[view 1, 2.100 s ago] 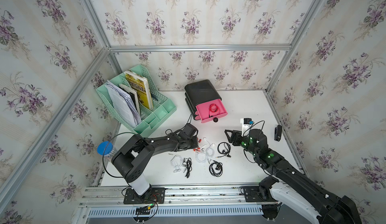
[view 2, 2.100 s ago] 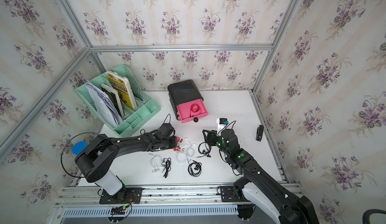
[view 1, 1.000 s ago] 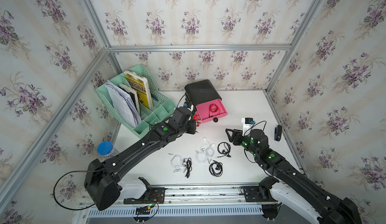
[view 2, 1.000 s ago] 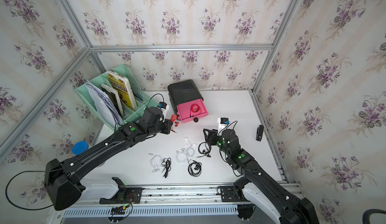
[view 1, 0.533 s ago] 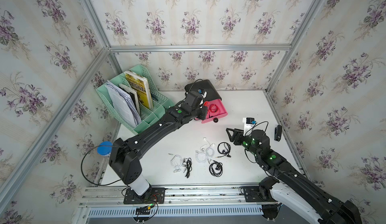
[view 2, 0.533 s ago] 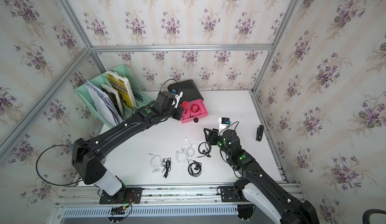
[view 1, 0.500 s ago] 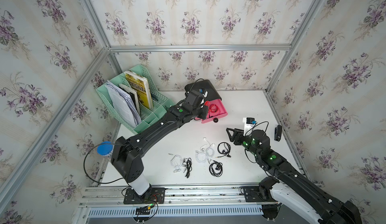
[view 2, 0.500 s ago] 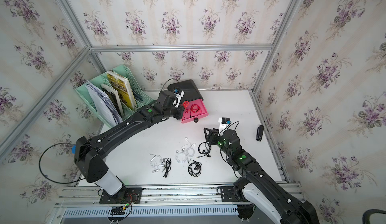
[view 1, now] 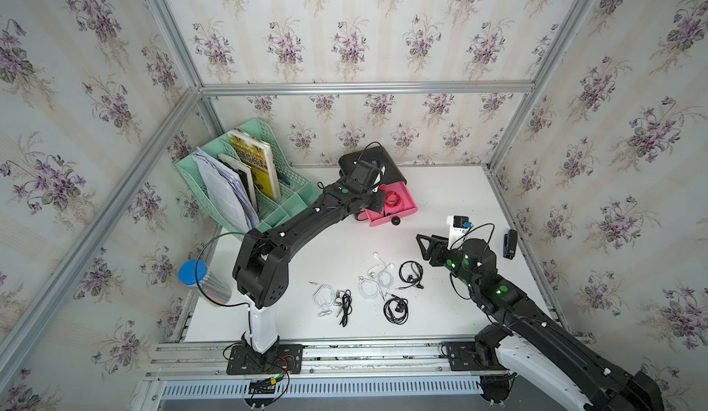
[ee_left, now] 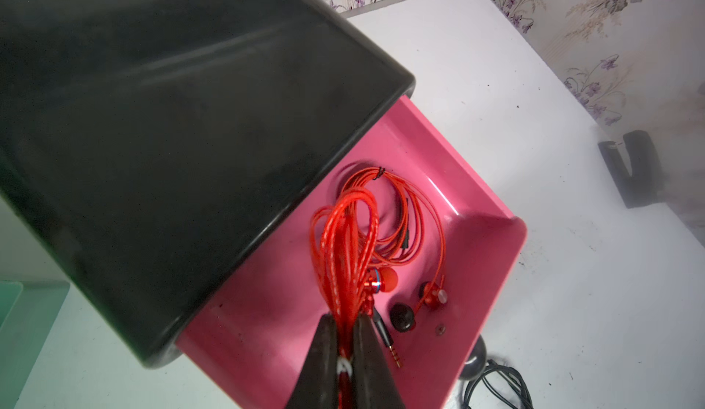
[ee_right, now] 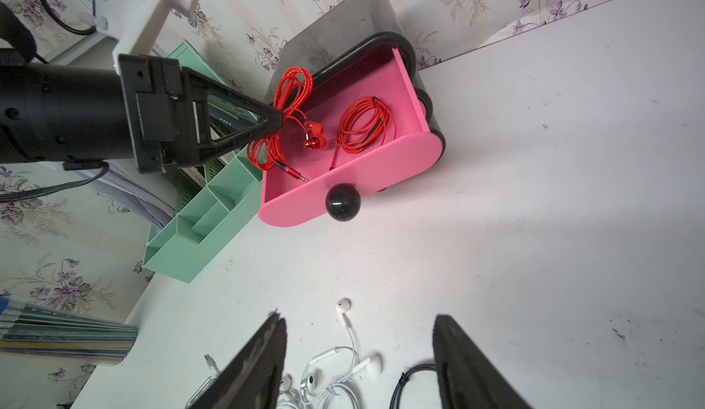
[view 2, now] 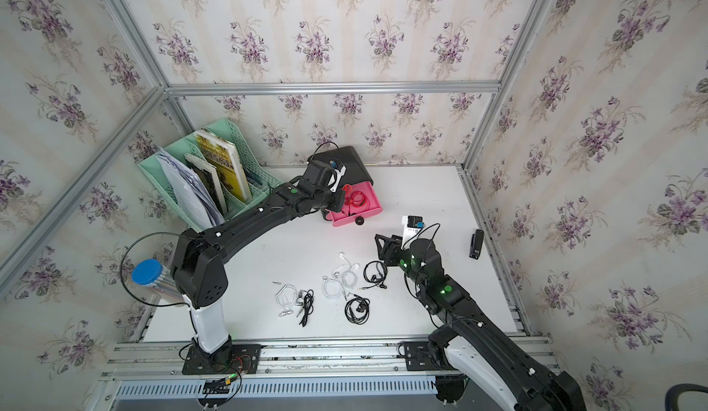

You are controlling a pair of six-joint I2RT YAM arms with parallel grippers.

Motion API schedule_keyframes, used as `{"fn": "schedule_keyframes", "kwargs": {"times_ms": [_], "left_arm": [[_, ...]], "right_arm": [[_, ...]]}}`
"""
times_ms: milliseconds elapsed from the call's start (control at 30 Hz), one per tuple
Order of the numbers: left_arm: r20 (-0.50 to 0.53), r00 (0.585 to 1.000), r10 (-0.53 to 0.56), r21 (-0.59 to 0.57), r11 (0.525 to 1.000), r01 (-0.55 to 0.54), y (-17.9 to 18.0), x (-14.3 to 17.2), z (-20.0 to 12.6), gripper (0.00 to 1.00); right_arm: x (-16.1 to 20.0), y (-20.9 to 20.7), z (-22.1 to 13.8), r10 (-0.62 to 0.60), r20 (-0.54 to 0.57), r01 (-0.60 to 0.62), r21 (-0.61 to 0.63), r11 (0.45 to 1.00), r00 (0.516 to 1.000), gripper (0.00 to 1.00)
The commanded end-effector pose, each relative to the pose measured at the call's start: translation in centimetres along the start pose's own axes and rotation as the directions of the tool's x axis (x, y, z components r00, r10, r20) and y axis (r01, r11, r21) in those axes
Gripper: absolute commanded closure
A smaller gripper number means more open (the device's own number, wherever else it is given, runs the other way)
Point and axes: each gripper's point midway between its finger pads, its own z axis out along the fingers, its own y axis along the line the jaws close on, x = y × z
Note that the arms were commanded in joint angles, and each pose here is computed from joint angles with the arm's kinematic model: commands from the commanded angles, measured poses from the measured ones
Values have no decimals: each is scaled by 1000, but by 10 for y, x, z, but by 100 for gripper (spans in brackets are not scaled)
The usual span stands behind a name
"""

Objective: Place the wired earphones into the drawer by color
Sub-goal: Place the wired earphones in the drawer, then close the drawer in the storage box.

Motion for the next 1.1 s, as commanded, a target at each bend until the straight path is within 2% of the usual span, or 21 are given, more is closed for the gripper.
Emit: {"fn": "schedule_keyframes", "kwargs": {"times_ms": [0, 133, 200, 367, 533, 667, 767, 900, 1067], "left_arm": [[11, 1000, -8, 29, 1000, 8, -3, -4, 3, 90], [8, 1000, -14, 35, 999, 14, -3, -4, 2, 83], [12, 1000, -13, 38, 999, 13, -4, -6, 0, 71], [20, 1000, -20, 54, 998, 19, -7, -11, -12, 59], [61, 997, -38, 72, 997, 34, -11, -20, -39, 46], [101, 993, -53, 72, 996, 46, -10, -23, -66, 27], [123, 990, -67, 63, 996, 59, -6, -19, -84, 13], [135, 987, -86, 41, 996, 81, 2, -4, -103, 0], [133, 986, -95, -5, 995, 97, 15, 19, -119, 1]], "right_arm": [[-7, 0, 1, -2, 23, 2, 10, 1000, 1000, 35], [-7, -2, 3, 6, 17, -6, 27, 1000, 1000, 35], [-8, -2, 6, 9, 12, -9, 31, 999, 1000, 35], [-10, -2, 15, 23, -15, -22, 60, 998, 1000, 35], [-12, -6, 30, 26, -66, -18, 121, 993, 998, 34], [-9, -8, 44, 36, -113, -19, 149, 989, 993, 34], [-7, -11, 55, 49, -139, -24, 176, 984, 989, 35], [-8, -15, 69, 61, -159, -26, 213, 977, 985, 34], [-4, -19, 89, 92, -190, -47, 231, 972, 977, 34]]}}
